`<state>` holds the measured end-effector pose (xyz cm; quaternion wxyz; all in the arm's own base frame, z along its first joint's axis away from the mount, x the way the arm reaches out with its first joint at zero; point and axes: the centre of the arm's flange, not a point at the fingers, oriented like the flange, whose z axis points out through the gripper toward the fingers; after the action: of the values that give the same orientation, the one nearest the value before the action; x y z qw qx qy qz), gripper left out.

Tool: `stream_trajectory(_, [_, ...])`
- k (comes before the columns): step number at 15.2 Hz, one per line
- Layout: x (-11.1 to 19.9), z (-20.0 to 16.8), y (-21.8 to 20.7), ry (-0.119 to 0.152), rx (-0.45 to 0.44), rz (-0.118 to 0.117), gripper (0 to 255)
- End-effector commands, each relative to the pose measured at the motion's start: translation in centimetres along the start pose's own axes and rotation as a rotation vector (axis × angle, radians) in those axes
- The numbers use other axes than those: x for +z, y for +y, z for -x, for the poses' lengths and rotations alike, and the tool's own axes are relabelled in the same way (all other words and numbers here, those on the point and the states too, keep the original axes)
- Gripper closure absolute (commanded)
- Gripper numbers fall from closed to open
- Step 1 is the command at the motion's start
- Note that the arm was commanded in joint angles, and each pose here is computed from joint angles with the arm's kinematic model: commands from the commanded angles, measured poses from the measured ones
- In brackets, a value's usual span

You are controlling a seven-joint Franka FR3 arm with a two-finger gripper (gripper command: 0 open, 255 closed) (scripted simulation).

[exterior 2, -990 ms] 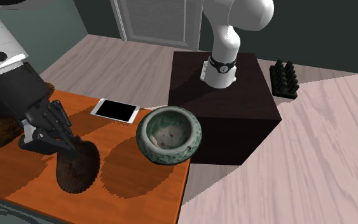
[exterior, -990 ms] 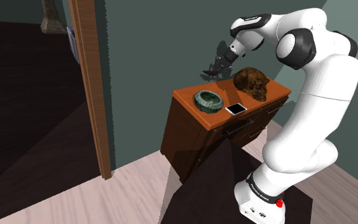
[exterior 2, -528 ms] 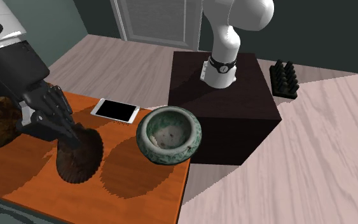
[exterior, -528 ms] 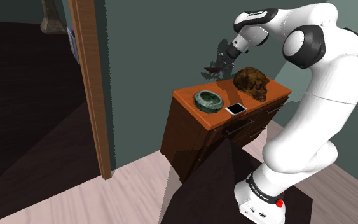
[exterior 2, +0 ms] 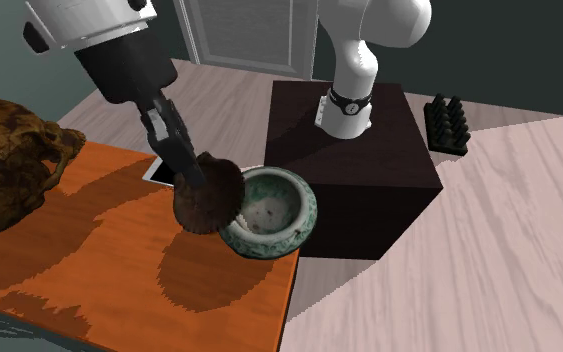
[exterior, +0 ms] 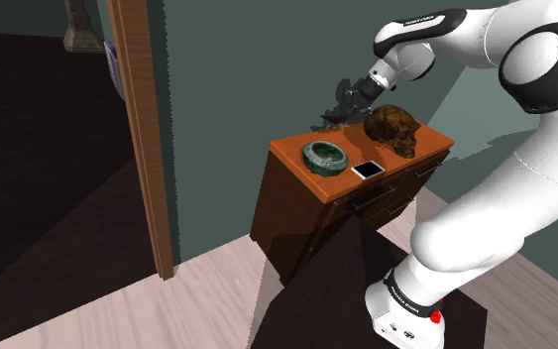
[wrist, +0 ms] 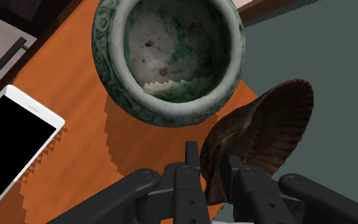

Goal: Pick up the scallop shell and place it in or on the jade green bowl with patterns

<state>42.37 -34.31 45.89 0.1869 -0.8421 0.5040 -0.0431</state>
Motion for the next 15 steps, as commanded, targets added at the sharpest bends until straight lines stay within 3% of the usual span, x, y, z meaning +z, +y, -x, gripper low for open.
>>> stream_trajectory(1, [0.0, 2.7, 0.1, 0.000, 0.000, 0.000, 255])
stream_trajectory(5, [0.0, 7.8, 0.8, 0.000, 0.000, 0.000, 255])
stream_trajectory(15, [4.9, 7.2, 2.7, 0.000, 0.000, 0.000, 255])
